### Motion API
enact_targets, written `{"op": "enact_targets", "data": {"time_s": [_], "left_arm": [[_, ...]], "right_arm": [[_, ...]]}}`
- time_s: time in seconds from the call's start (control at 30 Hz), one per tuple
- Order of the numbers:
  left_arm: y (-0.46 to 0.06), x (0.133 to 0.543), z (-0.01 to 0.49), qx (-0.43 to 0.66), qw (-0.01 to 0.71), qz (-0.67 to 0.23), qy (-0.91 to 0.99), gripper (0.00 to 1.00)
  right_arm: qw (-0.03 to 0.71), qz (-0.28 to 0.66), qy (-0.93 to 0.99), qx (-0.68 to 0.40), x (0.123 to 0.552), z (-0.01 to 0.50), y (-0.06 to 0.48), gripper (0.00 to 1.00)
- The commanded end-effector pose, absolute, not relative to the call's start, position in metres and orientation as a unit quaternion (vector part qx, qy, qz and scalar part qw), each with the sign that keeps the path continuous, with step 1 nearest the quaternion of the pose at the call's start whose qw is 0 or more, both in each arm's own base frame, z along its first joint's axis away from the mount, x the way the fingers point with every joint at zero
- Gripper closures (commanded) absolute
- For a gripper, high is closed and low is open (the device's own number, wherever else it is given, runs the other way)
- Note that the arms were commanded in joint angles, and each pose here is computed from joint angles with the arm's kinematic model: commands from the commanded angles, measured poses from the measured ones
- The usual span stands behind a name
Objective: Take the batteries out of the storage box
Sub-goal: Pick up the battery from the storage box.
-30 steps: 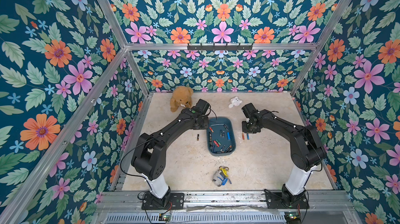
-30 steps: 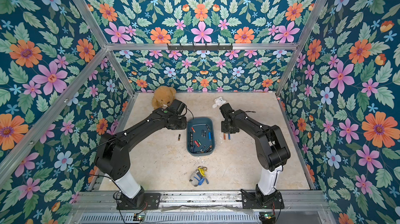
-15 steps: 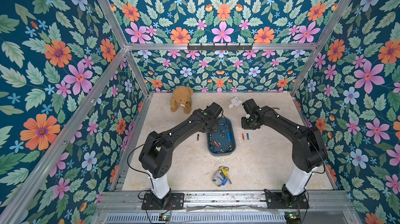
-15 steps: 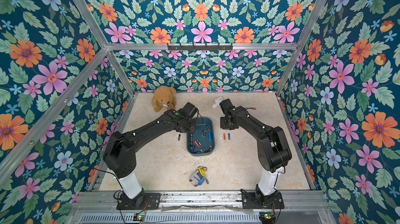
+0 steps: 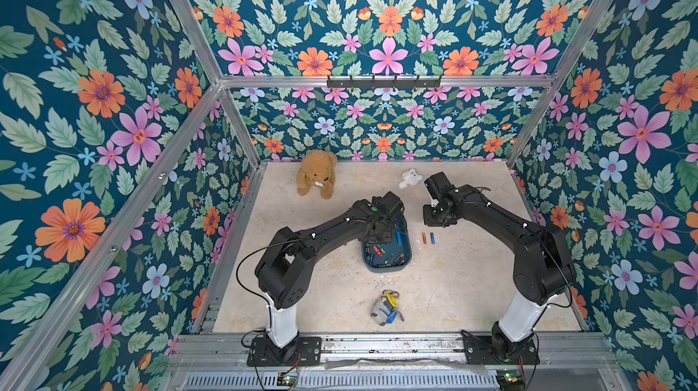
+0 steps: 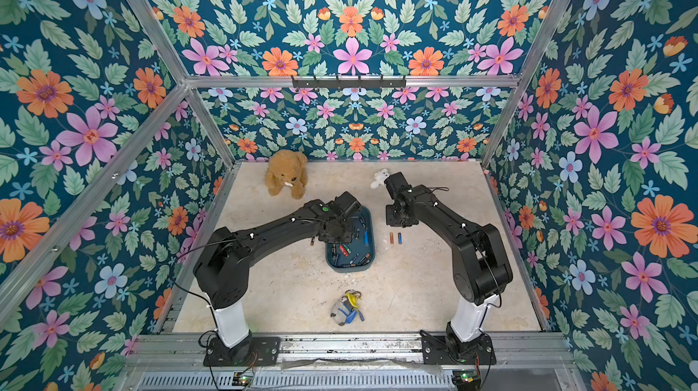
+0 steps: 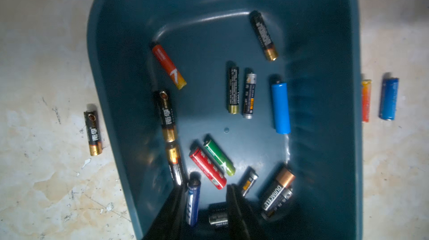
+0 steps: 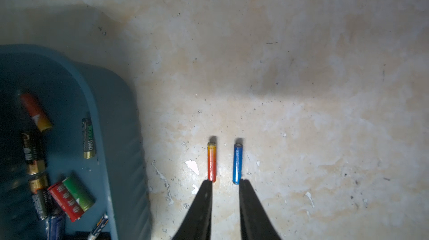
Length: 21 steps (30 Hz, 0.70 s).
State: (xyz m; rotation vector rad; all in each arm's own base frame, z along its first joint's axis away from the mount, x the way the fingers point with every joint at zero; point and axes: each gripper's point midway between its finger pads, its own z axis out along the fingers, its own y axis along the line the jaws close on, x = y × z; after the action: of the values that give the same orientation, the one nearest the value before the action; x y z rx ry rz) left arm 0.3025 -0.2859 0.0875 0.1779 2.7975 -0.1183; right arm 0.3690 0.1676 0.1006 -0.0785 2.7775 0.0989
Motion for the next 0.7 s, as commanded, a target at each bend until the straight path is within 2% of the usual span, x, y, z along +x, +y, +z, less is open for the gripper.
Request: {"op": "enact_targets", "data": {"time_s": [0.0,0.3,0.67], "left_arm": [[-0.286,0.301,0.083,0.054,0.165,-0.045,0.984,0.63],[-0.299,0.295,0.066,0.051,0.144,-0.070,0.986,0.62],[-0.291,0.287,0.047,0.046,0.124,-0.054,0.990,0.61]], "right_arm": [[0.182,0.025,0.983,-0.027,0.368,0.104,0.163,0.74],[0.180,0.025,0.983,-0.028,0.370,0.104,0.164,0.73],[0.182,0.026,0.983,-0.030,0.374,0.105,0.166,0.73]]}}
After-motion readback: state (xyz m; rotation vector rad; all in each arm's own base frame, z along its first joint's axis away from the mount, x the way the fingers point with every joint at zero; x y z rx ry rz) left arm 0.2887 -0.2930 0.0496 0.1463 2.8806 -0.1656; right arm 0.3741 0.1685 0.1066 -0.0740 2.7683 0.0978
